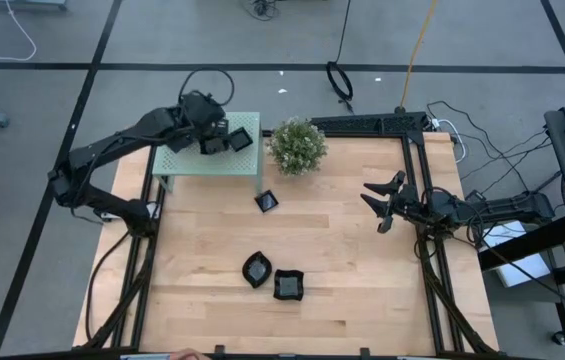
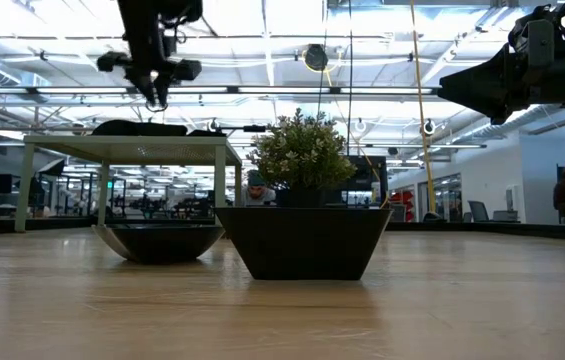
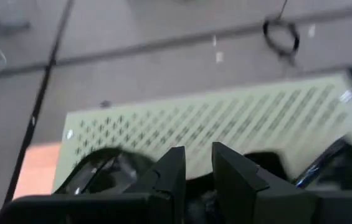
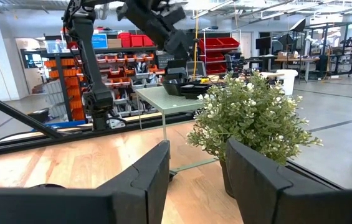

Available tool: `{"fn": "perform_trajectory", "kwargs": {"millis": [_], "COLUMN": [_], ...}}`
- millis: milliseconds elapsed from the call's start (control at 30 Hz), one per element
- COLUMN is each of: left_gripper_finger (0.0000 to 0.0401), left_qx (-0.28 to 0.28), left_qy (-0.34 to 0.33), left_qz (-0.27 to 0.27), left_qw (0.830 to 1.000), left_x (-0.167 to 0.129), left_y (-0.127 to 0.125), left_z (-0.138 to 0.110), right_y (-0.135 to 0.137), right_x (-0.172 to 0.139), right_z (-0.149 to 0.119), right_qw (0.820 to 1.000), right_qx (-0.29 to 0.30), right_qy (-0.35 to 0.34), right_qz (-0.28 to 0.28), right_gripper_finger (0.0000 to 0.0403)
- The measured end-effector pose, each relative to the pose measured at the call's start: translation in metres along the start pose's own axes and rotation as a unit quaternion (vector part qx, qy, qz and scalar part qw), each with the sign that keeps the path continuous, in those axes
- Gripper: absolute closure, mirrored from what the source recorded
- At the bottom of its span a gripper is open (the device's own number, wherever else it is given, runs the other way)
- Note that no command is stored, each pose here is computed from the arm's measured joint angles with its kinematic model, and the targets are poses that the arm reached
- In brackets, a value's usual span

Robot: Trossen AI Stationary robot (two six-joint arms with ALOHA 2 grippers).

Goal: Pick & Place Mini shaped plates
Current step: Stack the leaf shape plate on top of the leaf shape plate on the shelf

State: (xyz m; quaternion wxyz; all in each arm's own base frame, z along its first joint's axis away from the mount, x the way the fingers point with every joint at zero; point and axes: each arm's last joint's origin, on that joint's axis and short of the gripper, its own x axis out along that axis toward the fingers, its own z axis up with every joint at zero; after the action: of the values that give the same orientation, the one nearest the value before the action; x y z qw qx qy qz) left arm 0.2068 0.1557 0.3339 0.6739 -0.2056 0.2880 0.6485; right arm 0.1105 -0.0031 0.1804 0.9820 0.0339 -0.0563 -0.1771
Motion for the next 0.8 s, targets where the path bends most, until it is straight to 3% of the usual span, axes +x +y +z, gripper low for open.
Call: {"fn": "perform_trajectory", "kwargs": {"millis": [400, 800], "left_gripper_finger": [0.0316, 0.0316], "left_qx": [0.038, 0.128], "left_qy": [0.158, 0.16], "left_qz": [-0.062, -0.037], "left_qw": [0.985, 0.978], "left_x": [0.032, 0.038], "left_y": [0.042, 0.055], "left_z": [0.009, 0.012], "right_y": [0.0, 0.0], "right_x": [0.0, 0.0], "right_z": [0.0, 0.0], "right_qw": [1.0, 1.0], "right_qx": [0.0, 0.0], "right_qy": [0.0, 0.0], "right_qz": [0.0, 0.0], "right_gripper_finger": [0.0259, 0.0259]}}
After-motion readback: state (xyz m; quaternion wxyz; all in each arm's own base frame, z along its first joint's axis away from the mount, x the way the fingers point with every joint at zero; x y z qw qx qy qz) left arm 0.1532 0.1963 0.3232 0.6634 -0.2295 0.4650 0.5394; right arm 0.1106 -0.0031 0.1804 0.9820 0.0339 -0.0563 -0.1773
